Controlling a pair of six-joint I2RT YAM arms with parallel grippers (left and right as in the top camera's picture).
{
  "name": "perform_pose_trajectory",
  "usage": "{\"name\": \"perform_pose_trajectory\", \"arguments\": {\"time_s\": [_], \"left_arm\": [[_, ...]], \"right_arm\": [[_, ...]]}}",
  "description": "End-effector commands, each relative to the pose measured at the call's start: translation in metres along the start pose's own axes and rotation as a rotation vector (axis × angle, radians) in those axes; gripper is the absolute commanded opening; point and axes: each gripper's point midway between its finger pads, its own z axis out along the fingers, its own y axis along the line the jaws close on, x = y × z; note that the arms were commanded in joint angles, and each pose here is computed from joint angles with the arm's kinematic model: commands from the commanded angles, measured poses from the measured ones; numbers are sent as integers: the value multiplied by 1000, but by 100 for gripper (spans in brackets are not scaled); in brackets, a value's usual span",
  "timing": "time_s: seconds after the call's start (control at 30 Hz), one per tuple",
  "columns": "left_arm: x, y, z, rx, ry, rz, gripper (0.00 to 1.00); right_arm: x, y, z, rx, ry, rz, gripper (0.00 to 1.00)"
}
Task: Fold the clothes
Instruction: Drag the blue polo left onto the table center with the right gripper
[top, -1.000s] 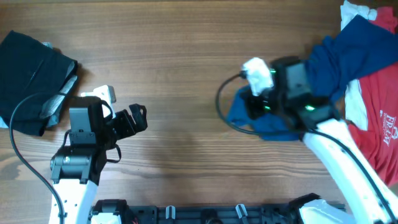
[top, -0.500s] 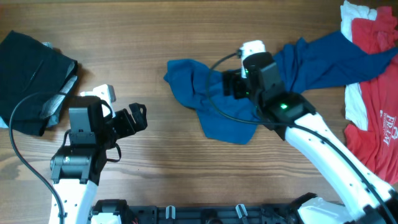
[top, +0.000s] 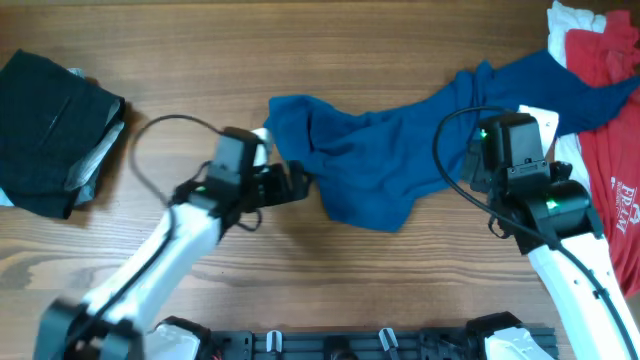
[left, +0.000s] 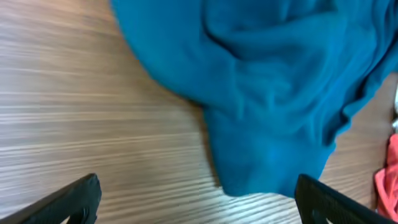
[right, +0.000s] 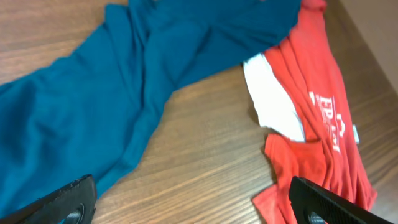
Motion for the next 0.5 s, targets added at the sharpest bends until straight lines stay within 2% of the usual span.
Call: {"name": "perform_pose_trajectory", "arguments": {"time_s": [0.0,0.17,0.27,0.3,0.33,0.37,0.47], "left_arm": [[20,-18,40,23,78,-19,100],[39,-42,90,84,98,49,100],[52,-45,104,85,124,74,88],[56,-43,106,79,136,77,75],[58,-42,107,75,143,77,37],[58,-42,107,74,144,77,4],[58,-37,98,53,153,63,4]], "right_arm": [[3,-1,-3,-14,15,39,100],[8,0,-3,-21,36,33,100],[10,-1,-3,-17,43,29,100],[11,-1,-3,-16,47,26,100],[11,-2,-3,-15,49,25,99],[11,-2,-3,-15,49,25,99],[11,-2,-3,-14,50,25,99]]}}
